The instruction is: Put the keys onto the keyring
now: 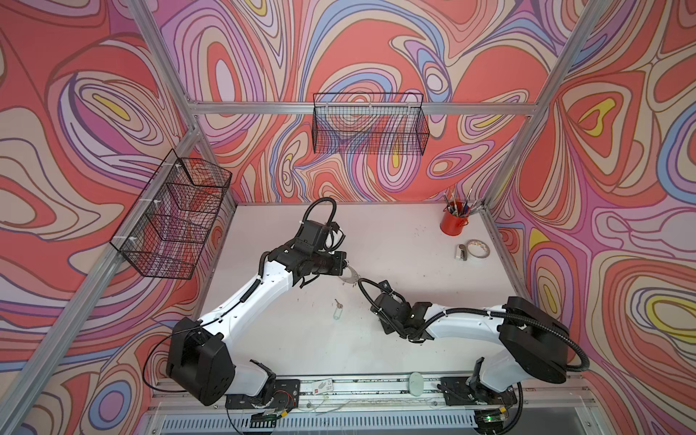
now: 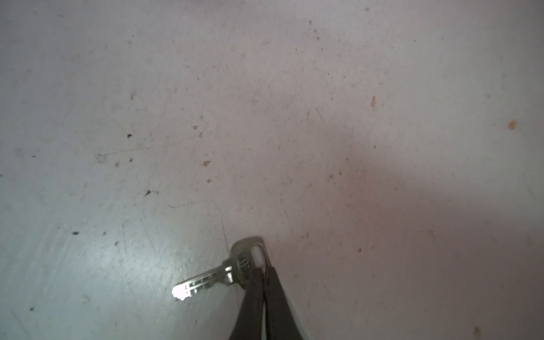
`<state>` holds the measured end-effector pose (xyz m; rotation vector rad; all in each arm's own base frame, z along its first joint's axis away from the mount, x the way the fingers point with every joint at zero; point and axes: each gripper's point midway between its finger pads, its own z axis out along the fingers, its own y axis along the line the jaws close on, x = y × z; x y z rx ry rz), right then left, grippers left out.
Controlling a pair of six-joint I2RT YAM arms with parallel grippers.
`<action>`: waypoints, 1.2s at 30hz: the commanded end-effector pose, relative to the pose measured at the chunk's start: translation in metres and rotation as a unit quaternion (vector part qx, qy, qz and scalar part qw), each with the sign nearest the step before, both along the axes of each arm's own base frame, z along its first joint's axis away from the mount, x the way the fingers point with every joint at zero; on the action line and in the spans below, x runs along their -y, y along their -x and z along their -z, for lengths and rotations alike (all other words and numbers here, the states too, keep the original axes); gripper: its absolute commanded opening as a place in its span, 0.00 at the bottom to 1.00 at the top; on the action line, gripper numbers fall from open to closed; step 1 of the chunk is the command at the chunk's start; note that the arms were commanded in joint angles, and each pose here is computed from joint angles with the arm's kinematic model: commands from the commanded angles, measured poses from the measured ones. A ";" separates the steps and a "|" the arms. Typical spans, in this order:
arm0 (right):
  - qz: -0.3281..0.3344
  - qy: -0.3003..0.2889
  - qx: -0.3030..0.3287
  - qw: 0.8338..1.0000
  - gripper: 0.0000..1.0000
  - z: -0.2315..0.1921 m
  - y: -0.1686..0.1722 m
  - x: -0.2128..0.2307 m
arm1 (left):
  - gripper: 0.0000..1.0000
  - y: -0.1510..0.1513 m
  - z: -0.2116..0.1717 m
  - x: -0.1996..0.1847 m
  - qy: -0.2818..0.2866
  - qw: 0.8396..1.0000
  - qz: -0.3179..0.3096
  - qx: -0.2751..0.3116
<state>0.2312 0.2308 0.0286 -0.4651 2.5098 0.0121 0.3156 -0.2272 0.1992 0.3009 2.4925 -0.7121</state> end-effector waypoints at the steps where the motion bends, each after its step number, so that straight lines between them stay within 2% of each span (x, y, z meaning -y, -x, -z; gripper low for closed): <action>1: -0.008 -0.062 0.020 0.998 0.00 -0.018 -0.006 -0.008 | 0.00 0.001 -0.008 -0.002 0.001 1.000 0.012 0.021; 4: -0.034 -0.163 0.037 0.985 0.00 -0.042 -0.014 -0.018 | 0.00 0.004 -0.016 -0.002 0.003 0.999 0.027 0.042; 7: -0.059 -0.262 0.066 0.961 0.00 -0.076 -0.020 -0.023 | 0.00 0.010 -0.022 0.002 0.015 0.997 0.055 0.060; 11: -0.112 -0.324 0.099 0.934 0.00 -0.112 -0.017 -0.030 | 0.00 0.014 -0.024 0.004 0.013 0.993 0.081 0.080; 17: -0.172 -0.389 0.114 0.898 0.00 -0.143 -0.006 -0.039 | 0.00 0.016 -0.027 0.009 0.014 0.989 0.111 0.096; 23: -0.207 -0.423 0.138 0.871 0.00 -0.165 0.002 -0.042 | 0.00 0.026 -0.029 0.018 0.000 0.979 0.152 0.135; 31: -0.221 -0.447 0.151 0.854 0.00 -0.187 0.005 -0.047 | 0.00 0.046 -0.026 0.038 -0.007 0.956 0.205 0.208; 36: -0.218 -0.458 0.155 0.848 0.00 -0.195 0.003 -0.048 | 0.00 0.051 -0.023 0.047 -0.002 0.950 0.221 0.222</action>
